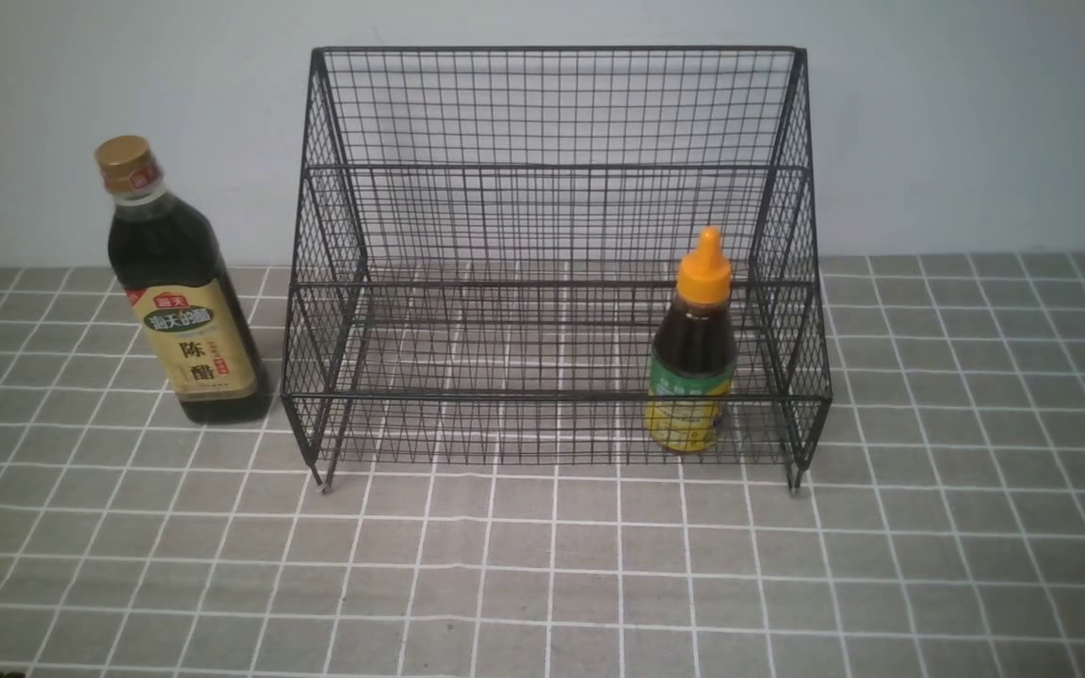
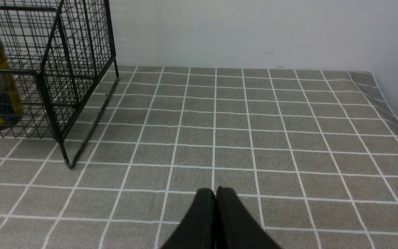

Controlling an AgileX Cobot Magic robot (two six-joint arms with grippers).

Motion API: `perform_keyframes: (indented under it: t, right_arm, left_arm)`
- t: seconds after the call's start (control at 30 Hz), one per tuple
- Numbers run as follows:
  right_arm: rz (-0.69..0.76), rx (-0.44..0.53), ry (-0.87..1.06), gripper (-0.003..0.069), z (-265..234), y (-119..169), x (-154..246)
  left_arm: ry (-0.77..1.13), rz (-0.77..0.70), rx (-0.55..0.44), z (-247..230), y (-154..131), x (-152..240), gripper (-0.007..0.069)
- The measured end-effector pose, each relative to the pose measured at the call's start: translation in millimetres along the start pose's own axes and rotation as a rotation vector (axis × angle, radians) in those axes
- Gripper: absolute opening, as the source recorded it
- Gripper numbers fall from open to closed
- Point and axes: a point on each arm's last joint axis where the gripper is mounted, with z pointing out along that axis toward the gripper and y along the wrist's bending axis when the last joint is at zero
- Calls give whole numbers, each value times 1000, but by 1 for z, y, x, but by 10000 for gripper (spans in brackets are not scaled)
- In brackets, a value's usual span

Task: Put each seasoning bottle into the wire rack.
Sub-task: Use the left arm to grab the condiment bottle closest to it

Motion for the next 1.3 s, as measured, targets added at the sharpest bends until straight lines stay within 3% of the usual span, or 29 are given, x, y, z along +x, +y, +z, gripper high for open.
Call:
perform_keyframes:
  t: [1.07,1.3]
  right_arm:
    - [1,1,0,-12,0,0,0]
    - [1,1,0,-12,0,0,0]
  left_arm:
    - [-15,6,-3,0,0,-1,-7]
    - [-310,-76,35,-4,-2,-27,-7]
